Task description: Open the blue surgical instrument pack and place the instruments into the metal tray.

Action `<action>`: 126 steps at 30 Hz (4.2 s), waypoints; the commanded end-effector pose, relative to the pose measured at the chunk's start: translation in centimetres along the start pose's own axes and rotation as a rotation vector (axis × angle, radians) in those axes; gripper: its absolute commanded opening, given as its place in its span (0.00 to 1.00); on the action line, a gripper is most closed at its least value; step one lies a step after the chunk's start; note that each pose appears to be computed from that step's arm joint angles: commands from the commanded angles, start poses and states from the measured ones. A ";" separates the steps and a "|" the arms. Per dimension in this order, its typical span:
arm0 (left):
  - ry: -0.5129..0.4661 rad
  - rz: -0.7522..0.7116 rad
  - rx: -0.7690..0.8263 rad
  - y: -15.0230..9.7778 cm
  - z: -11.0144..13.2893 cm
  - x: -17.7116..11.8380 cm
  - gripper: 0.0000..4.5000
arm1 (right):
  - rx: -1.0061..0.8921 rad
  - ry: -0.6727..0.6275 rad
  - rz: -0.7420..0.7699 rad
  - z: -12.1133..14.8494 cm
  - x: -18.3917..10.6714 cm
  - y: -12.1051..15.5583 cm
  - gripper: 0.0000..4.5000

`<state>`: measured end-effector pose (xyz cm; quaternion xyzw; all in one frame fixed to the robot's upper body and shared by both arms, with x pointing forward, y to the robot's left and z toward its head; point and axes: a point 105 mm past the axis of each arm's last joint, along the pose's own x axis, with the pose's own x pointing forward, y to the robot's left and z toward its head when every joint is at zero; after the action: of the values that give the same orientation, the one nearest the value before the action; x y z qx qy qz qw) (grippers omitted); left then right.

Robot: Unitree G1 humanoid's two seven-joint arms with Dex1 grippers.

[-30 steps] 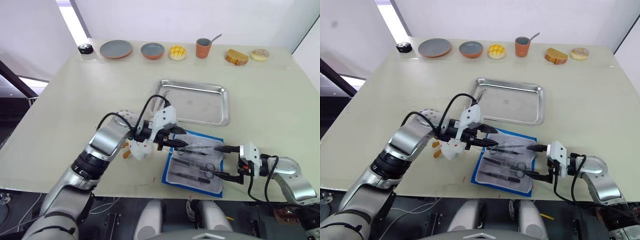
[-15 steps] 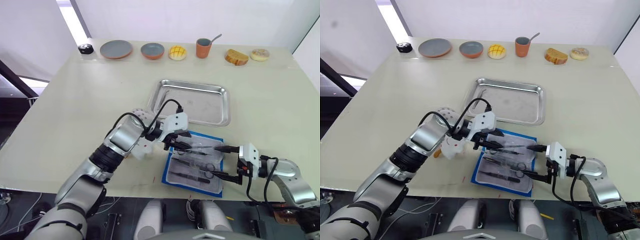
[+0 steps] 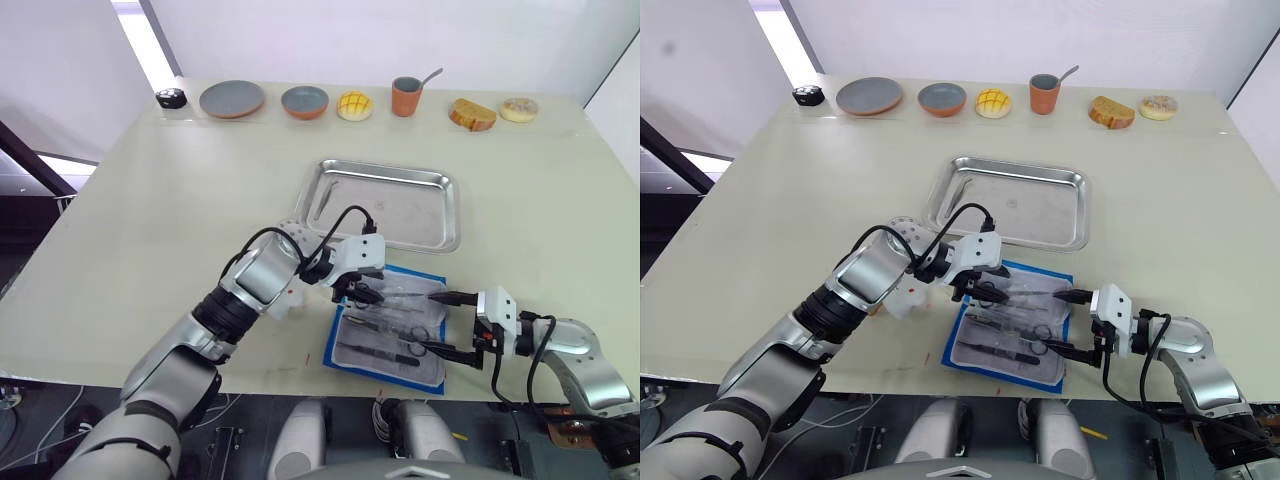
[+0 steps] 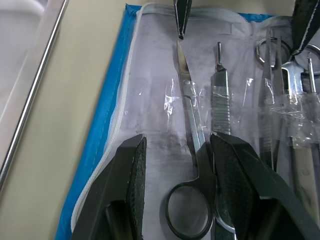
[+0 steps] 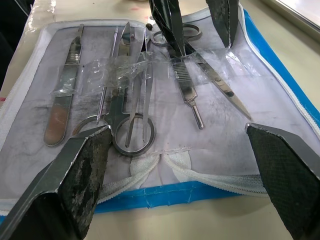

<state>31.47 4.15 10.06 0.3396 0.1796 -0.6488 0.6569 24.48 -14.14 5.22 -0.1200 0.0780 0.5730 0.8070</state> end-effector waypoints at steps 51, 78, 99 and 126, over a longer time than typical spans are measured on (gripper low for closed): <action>0.296 -0.171 0.130 1.0 2.5 -2.9 0.02 | 0.143 0.302 0.003 -6.8 1.3 2.0 1.00; -0.101 0.452 -0.373 5.8 1.0 -10.9 0.02 | 0.155 0.308 0.029 -6.5 0.3 1.4 1.00; -0.097 0.961 -0.878 13.3 0.1 -5.3 0.02 | 0.140 0.318 0.064 -5.5 0.0 1.2 1.00; -0.062 0.948 -0.972 13.3 -1.1 -4.9 0.54 | 0.150 0.317 0.067 -5.7 0.1 1.4 1.00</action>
<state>43.86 8.09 12.66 0.0359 0.2991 -0.1345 0.9440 25.39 -12.94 5.14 -0.1482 0.1147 0.5874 0.7873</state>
